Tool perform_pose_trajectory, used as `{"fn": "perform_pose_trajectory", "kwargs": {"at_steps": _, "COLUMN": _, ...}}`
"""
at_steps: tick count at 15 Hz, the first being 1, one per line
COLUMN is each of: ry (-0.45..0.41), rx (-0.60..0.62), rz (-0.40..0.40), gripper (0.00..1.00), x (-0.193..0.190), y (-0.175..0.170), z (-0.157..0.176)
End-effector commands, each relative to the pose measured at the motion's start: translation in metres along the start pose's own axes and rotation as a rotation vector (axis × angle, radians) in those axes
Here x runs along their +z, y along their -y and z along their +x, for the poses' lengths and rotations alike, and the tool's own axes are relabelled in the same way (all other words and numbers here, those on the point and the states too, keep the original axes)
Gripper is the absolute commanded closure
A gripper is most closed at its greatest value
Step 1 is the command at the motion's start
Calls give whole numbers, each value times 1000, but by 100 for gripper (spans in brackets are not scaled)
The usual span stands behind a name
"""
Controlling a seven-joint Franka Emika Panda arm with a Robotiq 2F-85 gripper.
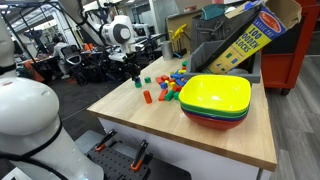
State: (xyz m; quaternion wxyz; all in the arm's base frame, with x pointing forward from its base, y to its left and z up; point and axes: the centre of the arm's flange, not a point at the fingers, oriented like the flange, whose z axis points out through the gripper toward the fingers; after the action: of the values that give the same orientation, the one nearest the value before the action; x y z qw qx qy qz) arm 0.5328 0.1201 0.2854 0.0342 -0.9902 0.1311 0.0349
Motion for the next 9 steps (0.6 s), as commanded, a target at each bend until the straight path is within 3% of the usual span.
{"fn": "perform_pose_trajectory", "kwargs": {"at_steps": 1, "ry": -21, "rx": 17, "rz": 7, "gripper": 92, "x": -6, "y": -1, "z": -10}}
{"fn": "perform_pose_trajectory", "kwargs": {"at_steps": 9, "ry": -17, "rx": -11, "rz": -2, "gripper": 92, "x": -4, "y": -4, "z": -11}}
